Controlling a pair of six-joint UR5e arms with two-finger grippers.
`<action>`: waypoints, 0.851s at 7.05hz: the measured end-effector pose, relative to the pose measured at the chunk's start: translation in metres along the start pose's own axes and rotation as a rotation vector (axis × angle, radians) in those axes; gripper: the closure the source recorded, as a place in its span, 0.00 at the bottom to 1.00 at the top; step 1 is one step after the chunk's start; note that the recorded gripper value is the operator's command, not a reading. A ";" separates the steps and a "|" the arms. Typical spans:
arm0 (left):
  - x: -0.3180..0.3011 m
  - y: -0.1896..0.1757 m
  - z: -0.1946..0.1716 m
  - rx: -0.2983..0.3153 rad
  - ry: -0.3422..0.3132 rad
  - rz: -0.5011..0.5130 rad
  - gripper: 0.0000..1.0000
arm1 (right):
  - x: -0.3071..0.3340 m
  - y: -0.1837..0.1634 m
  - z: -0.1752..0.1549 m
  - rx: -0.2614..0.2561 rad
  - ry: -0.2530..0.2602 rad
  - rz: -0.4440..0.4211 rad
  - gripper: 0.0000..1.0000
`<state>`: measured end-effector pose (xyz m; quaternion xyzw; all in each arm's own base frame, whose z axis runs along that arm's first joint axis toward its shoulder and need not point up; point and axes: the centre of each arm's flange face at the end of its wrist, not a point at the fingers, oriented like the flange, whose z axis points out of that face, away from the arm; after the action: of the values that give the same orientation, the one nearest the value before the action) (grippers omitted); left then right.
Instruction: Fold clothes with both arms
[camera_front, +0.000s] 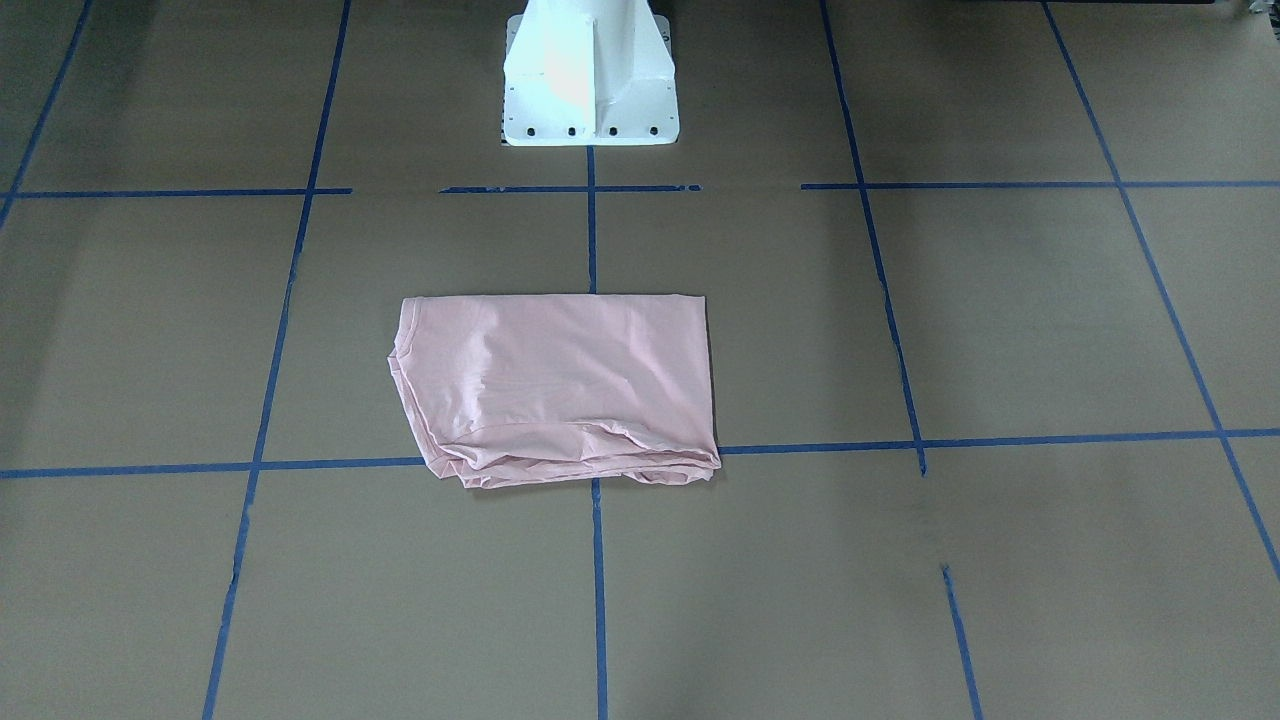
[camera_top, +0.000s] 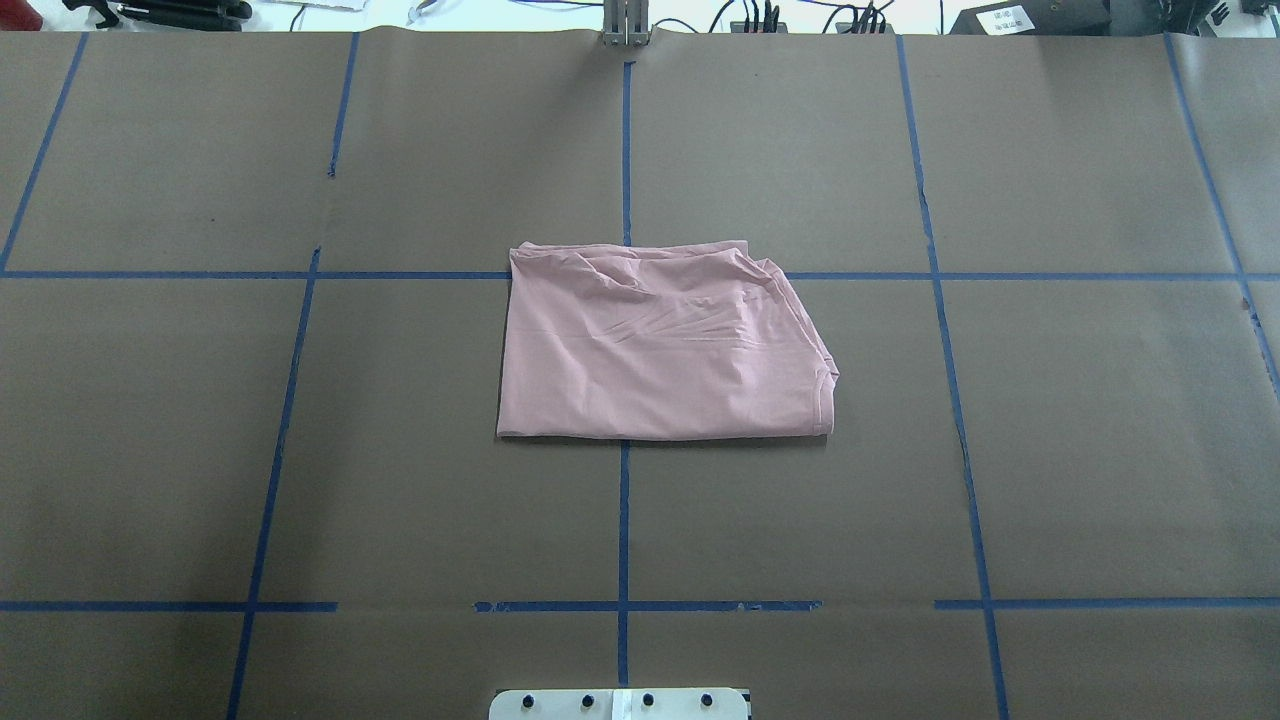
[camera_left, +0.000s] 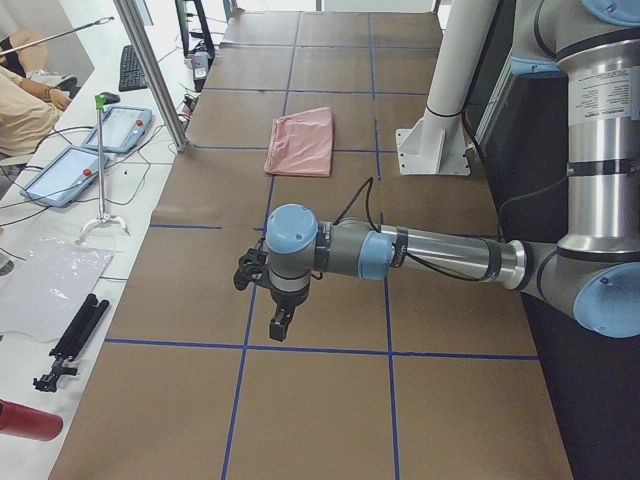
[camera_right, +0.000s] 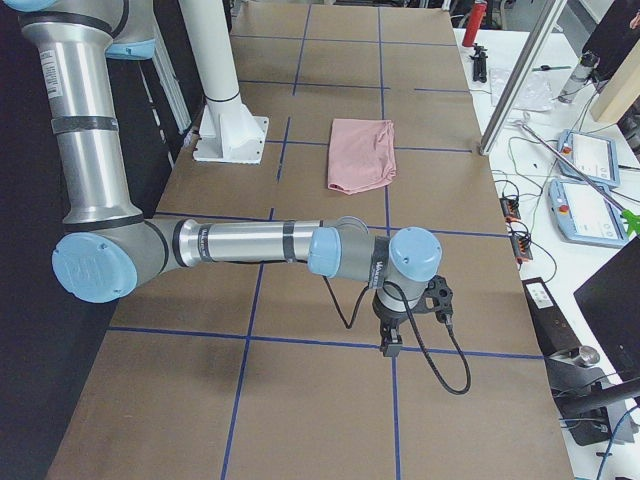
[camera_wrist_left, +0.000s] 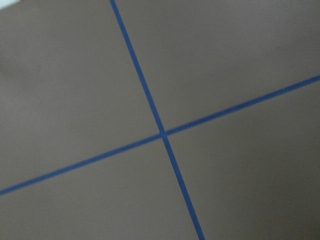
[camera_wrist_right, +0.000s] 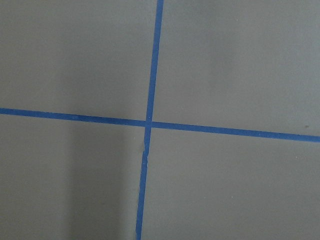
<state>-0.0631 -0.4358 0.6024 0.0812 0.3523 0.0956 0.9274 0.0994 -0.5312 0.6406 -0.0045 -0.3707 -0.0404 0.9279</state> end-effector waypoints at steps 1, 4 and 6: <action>0.003 0.017 0.010 -0.026 0.005 -0.017 0.00 | -0.002 0.000 0.016 -0.030 -0.004 -0.004 0.00; 0.007 0.025 0.016 -0.020 0.011 0.000 0.00 | -0.012 0.004 0.039 -0.072 -0.005 -0.023 0.00; 0.007 0.024 0.016 -0.011 0.012 0.008 0.00 | -0.016 0.004 0.055 -0.103 -0.006 -0.029 0.00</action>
<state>-0.0500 -0.4123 0.6146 0.0770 0.3570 0.1017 0.9253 0.0508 -0.5241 0.6694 -0.0468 -0.3710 -0.0730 0.9246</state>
